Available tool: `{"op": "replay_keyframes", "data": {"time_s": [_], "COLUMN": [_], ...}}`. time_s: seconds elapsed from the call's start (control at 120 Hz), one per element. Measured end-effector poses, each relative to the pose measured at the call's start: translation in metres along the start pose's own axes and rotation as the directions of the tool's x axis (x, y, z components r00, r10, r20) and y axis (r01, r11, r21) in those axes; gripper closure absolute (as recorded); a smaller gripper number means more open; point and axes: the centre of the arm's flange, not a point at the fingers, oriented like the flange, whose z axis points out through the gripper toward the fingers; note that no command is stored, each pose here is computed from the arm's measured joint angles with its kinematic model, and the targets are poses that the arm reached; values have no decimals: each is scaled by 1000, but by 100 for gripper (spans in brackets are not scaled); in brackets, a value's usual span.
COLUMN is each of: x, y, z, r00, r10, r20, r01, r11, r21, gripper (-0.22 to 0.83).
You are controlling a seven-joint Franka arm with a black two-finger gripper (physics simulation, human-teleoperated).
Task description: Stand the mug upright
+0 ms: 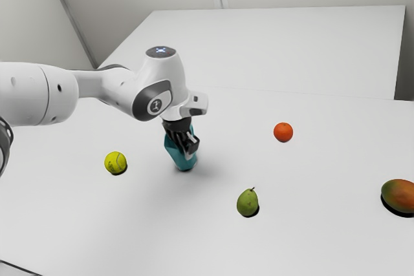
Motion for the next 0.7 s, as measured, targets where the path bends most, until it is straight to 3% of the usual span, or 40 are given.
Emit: {"op": "replay_keyframes", "data": {"time_s": [0.35,0.5,0.7], "x": [-1,7,16], "y": [-3,-8,-28], "z": [-44,-100,-212], "r00": [997,991,973], "r10": [-50,-86,-167], "r20": [-53,-104,-159], "r01": [52,90,168], "r11": [998,995,986], "r21": [33,33,-3], "gripper": [30,21,8]}}
